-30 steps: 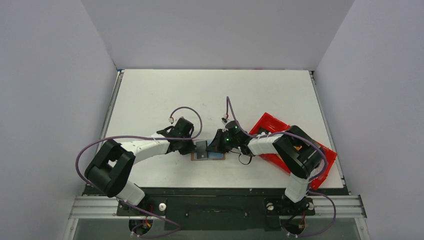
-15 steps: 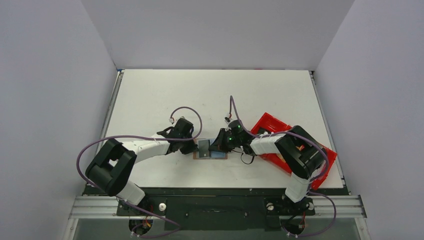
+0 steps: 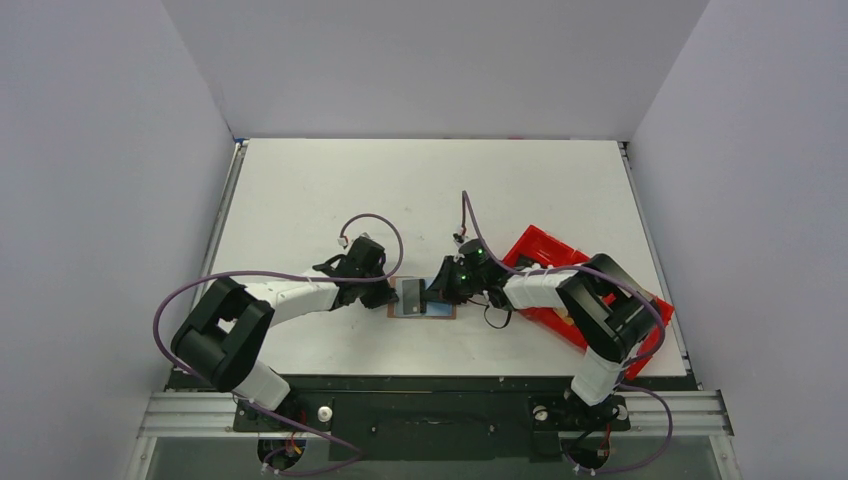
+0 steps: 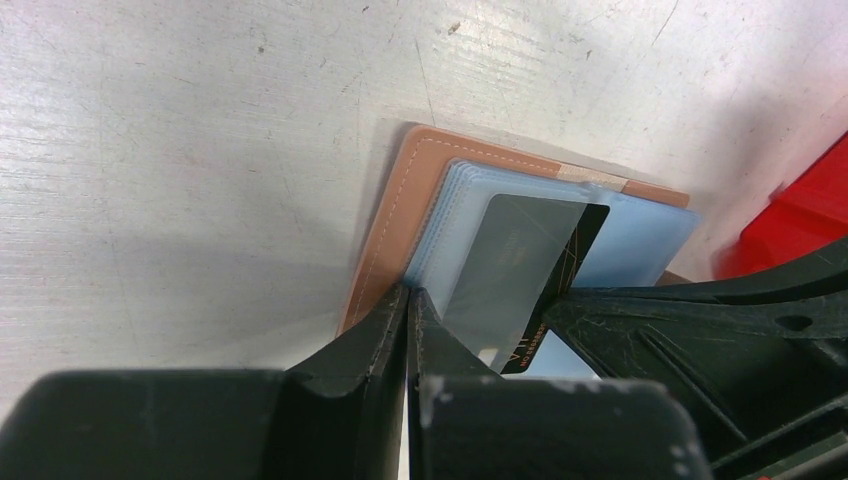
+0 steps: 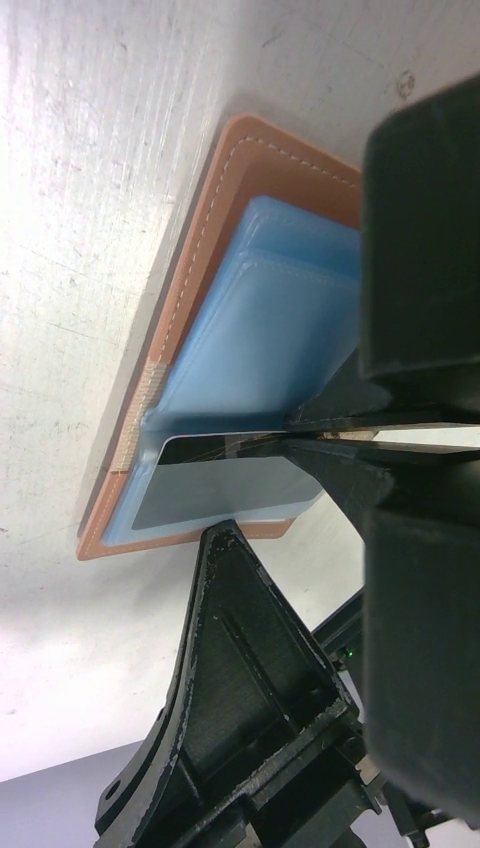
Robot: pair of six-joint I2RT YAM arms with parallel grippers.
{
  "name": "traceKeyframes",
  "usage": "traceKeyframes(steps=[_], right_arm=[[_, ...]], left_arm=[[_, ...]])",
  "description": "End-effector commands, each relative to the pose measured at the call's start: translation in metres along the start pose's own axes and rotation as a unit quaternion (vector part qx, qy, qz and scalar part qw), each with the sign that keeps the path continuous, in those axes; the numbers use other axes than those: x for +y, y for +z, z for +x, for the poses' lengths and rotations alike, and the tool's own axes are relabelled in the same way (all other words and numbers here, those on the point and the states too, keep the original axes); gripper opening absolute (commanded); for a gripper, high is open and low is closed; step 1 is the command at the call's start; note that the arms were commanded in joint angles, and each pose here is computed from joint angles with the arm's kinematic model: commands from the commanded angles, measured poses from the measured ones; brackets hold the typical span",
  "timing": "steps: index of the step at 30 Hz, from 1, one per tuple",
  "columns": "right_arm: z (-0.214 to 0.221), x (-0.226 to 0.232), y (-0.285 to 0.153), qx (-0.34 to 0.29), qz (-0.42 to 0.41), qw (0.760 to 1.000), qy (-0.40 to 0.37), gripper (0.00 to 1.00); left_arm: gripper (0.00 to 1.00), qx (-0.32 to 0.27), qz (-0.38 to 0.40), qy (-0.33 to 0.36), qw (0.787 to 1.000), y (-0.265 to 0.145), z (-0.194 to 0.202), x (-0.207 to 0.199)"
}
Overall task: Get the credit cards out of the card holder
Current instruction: Remove the credit card from the card holder.
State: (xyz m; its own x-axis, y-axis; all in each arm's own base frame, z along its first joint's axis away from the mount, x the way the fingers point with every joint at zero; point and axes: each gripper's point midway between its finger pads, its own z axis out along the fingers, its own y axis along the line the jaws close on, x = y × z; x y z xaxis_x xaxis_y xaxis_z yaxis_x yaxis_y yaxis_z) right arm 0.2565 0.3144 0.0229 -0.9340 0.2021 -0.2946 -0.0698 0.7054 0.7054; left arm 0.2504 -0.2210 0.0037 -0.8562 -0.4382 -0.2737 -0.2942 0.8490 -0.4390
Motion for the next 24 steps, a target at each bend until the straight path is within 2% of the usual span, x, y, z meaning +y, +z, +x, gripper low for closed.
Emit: traceKeyframes(steps=[1, 24], right_arm=[[-0.018, -0.005, -0.009, -0.034, 0.027, 0.999, -0.020, 0.00], [-0.027, 0.001, -0.040, -0.052, 0.037, 0.997, -0.045, 0.00]], left_arm=[[0.00, 0.099, -0.241, 0.034, 0.965, -0.008, 0.066, 0.143], [0.00, 0.072, -0.225, 0.026, 0.971, -0.022, 0.054, 0.134]])
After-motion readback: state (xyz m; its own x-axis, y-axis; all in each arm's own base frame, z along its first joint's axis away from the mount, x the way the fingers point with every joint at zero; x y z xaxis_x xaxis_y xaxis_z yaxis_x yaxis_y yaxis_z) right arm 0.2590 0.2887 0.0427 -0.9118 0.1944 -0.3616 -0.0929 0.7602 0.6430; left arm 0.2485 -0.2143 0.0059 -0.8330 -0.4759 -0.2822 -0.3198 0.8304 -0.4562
